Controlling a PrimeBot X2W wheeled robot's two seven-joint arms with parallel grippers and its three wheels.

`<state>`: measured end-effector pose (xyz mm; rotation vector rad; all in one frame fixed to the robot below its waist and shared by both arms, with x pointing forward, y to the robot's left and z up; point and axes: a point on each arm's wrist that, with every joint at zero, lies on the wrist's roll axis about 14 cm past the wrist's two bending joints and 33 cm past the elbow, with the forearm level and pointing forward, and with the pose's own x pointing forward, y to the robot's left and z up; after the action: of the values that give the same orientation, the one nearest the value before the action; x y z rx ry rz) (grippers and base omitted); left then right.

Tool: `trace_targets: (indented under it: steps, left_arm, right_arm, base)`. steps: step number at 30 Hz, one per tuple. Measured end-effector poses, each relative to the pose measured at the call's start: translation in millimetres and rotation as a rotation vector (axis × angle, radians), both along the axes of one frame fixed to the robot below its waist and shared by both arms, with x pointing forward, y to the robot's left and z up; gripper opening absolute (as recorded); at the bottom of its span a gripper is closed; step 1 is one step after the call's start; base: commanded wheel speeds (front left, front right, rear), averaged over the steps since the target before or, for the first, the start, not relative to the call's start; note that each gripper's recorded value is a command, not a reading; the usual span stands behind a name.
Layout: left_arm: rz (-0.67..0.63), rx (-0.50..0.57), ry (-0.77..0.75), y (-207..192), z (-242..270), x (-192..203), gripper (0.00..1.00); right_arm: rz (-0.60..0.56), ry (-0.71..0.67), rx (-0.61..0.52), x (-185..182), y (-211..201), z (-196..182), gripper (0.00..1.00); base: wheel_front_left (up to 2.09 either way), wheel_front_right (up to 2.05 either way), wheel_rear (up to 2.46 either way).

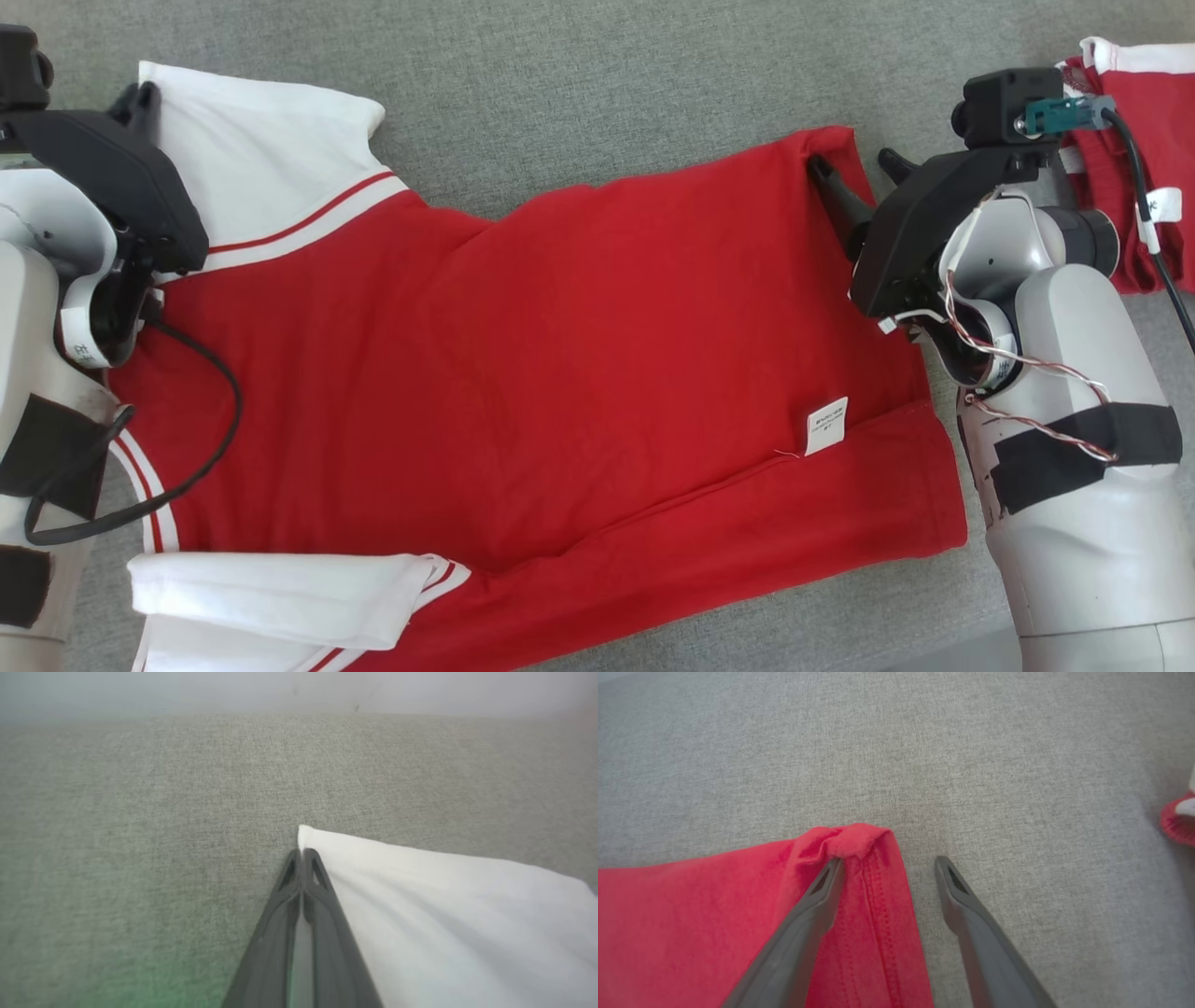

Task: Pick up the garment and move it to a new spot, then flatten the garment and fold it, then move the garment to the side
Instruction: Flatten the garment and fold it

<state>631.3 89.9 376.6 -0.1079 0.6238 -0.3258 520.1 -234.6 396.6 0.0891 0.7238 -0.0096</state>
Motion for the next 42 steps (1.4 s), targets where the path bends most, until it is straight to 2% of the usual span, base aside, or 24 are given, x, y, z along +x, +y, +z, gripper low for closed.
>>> trace_targets:
  steps: [1, 2, 3, 7, 14, 25, 31, 42]
  left_arm:
    - [-0.001, -0.004, 0.003, -0.5, -0.7, -0.7, 0.0]
    - [-0.003, -0.004, 0.004, -1.0, -1.0, -1.1, 0.0]
    - [-0.005, -0.007, 0.004, -1.8, -0.7, -1.3, 0.0]
    - [-0.006, -0.011, -0.009, -2.7, 0.6, -1.4, 0.0]
    - [0.001, -0.04, -0.105, -6.1, 12.3, -2.4, 0.0]
    - [0.012, -0.149, -0.365, -17.0, 57.5, -22.9, 0.0]
    - [0.014, -0.185, -0.488, -16.2, 81.9, -46.0, 0.0]
    - [0.039, -0.23, -0.537, -4.2, 90.4, -112.7, 0.0]
  right_arm:
    - [0.002, 0.001, -0.001, 0.8, 0.3, 0.0, 0.93]
    - [0.003, 0.006, -0.002, 0.8, 0.4, -0.9, 0.62]
    - [0.005, 0.008, -0.003, 1.0, 0.6, -1.1, 0.45]
    - [0.013, 0.013, -0.008, 3.4, 1.1, -1.3, 0.0]
    - [0.019, -0.031, -0.017, 9.3, 0.8, 3.9, 0.0]
    - [0.041, -0.164, -0.018, 10.6, 4.8, 33.8, 0.0]
    - [0.041, -0.25, -0.016, 1.5, 4.0, 48.1, 0.0]
    - [0.025, -0.431, -0.032, -23.9, -0.8, 65.2, 0.0]
  base:
    - [0.0, 0.0, 0.0]
    - [0.0, 0.0, 0.0]
    - [0.0, 0.0, 0.0]
    - [0.0, 0.0, 0.0]
    - [0.0, 0.0, 0.0]
    - [0.0, 0.0, 0.0]
    - [0.0, 0.0, 0.0]
    - [0.0, 0.0, 0.0]
